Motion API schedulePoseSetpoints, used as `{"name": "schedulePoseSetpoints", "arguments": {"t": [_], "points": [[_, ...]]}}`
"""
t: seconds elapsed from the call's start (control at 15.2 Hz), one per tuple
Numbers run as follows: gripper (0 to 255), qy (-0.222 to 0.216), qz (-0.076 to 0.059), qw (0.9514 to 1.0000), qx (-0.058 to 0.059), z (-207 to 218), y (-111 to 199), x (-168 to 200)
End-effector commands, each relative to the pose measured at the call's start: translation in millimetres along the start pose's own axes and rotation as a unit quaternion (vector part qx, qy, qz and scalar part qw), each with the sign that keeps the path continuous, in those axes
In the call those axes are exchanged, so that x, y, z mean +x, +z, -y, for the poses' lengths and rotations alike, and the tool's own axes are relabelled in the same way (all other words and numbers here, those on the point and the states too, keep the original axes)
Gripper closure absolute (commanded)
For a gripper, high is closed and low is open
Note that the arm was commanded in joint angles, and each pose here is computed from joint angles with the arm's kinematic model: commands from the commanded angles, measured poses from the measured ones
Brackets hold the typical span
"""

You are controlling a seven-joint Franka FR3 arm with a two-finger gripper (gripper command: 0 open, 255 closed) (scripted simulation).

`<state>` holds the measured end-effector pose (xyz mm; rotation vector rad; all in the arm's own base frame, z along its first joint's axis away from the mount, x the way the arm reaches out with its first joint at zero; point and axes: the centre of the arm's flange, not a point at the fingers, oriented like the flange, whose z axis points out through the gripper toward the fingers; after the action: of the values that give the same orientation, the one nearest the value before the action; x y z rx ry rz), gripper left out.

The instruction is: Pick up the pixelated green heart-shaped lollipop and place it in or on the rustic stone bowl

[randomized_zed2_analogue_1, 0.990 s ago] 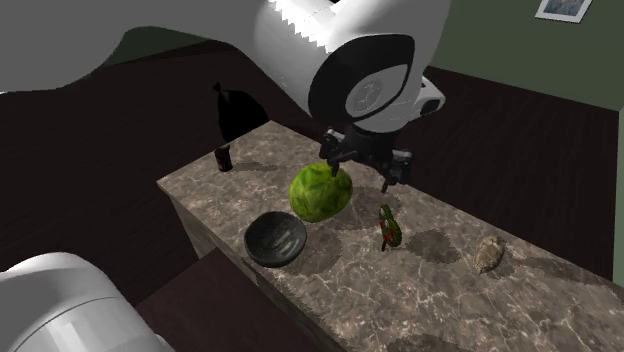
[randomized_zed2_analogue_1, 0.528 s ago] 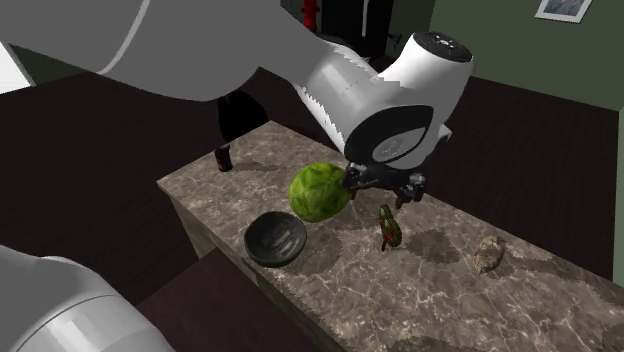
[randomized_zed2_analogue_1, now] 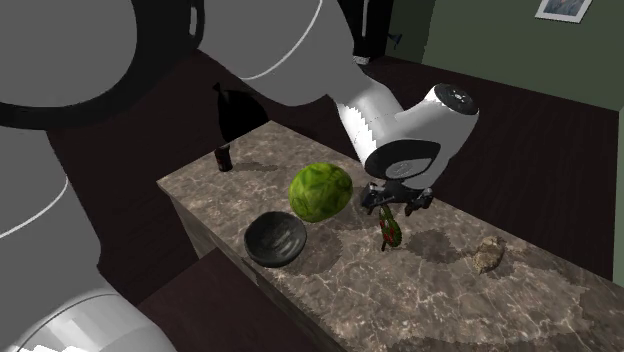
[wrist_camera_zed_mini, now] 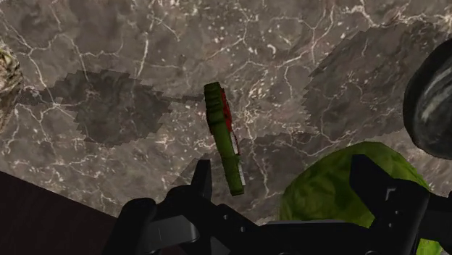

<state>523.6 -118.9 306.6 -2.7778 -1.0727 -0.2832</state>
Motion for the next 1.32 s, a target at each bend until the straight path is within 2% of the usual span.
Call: {"name": "schedulePoseSetpoints", "arguments": {"t": [0.0,0.26,0.73,1.25], "points": [[0,-0.027,0.000,0.9996,0.004,-15.9,21.9,5.5],[0,-0.076,0.000,0.9970,0.013,-41.8,65.0,20.2],[0,-0.076,0.000,0.9970,0.013,-40.9,101.9,20.1],[0,-0.076,0.000,0.9970,0.013,-40.8,104.9,20.1]]}}
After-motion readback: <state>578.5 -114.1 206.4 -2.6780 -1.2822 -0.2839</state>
